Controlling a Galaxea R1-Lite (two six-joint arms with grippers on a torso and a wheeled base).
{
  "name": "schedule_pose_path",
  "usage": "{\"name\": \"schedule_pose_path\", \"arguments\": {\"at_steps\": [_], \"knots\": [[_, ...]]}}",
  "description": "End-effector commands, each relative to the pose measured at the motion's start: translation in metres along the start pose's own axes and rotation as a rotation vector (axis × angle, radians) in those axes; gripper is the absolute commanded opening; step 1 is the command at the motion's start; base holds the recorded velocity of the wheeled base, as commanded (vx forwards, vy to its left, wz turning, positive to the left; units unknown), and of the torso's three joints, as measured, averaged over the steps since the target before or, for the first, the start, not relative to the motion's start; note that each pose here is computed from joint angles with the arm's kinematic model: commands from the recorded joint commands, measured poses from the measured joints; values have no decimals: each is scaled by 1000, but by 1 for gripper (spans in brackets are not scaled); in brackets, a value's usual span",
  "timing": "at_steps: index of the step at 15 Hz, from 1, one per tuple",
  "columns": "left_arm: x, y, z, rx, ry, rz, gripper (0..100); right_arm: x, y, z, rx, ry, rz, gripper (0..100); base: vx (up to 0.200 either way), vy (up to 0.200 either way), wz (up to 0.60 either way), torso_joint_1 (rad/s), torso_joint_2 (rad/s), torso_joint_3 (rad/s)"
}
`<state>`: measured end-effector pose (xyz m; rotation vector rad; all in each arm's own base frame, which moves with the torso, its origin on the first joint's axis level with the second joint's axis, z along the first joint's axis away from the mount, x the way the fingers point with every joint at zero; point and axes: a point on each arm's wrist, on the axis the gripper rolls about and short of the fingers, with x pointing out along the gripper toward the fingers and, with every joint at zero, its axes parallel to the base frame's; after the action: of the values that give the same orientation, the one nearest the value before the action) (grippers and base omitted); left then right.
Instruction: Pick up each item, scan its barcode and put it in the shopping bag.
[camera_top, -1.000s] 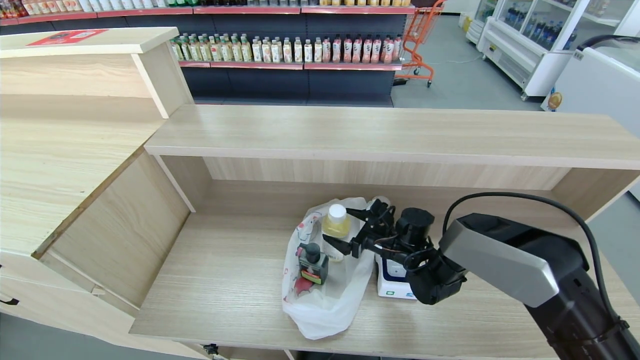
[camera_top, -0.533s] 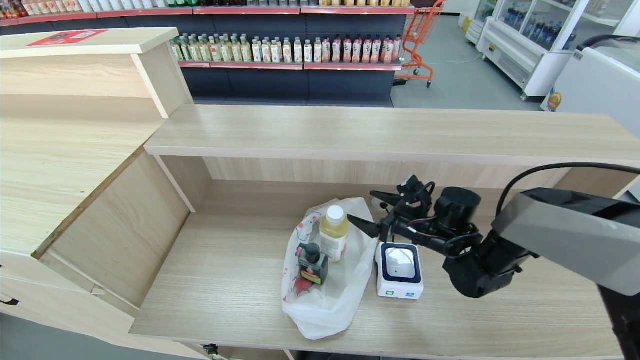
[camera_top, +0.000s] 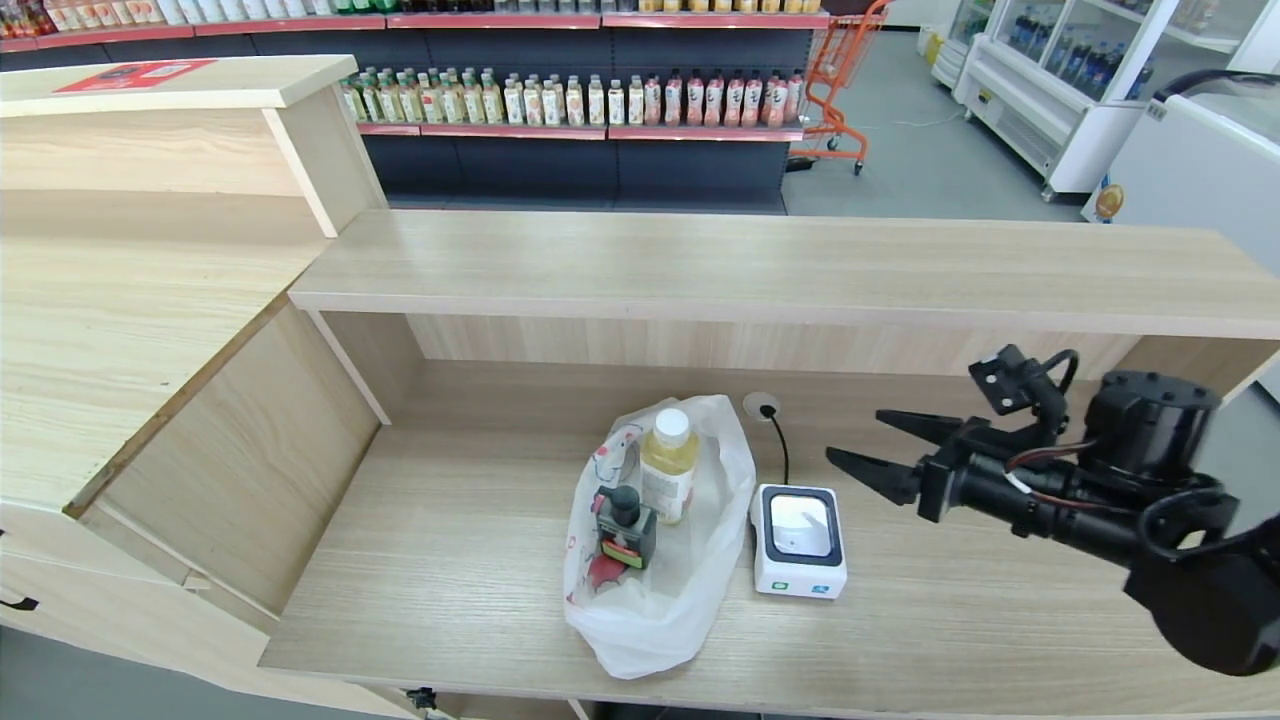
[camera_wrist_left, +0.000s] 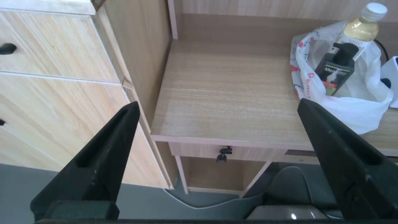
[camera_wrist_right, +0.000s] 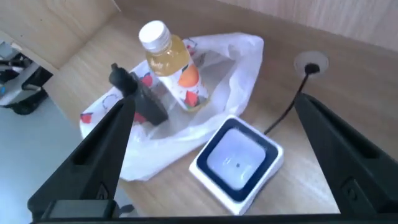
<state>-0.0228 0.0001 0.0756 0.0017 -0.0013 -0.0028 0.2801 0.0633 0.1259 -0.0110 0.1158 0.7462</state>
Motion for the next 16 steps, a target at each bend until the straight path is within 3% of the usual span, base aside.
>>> {"name": "schedule_pose_path", "arguments": {"at_steps": [1, 5, 7, 11, 14, 16], "knots": [[0, 0, 0, 0, 1, 0, 100, -66, 22, 32, 60, 6, -88, 100, 0, 0, 0, 0, 0, 0], [0, 0, 0, 0, 1, 0, 100, -108, 39, 39, 45, -21, -240, 100, 0, 0, 0, 0, 0, 0], [0, 0, 0, 0, 1, 0, 100, -145, 65, 27, -3, -39, -421, 100, 0, 0, 0, 0, 0, 0], [0, 0, 0, 0, 1, 0, 100, -213, 119, -23, 5, -27, -558, 100, 0, 0, 0, 0, 0, 0], [0, 0, 0, 0, 1, 0, 100, -240, 143, -45, -65, -128, -616, 100, 0, 0, 0, 0, 0, 0], [0, 0, 0, 0, 1, 0, 100, -254, 158, -77, -96, -90, -654, 100, 0, 0, 0, 0, 0, 0]]}}
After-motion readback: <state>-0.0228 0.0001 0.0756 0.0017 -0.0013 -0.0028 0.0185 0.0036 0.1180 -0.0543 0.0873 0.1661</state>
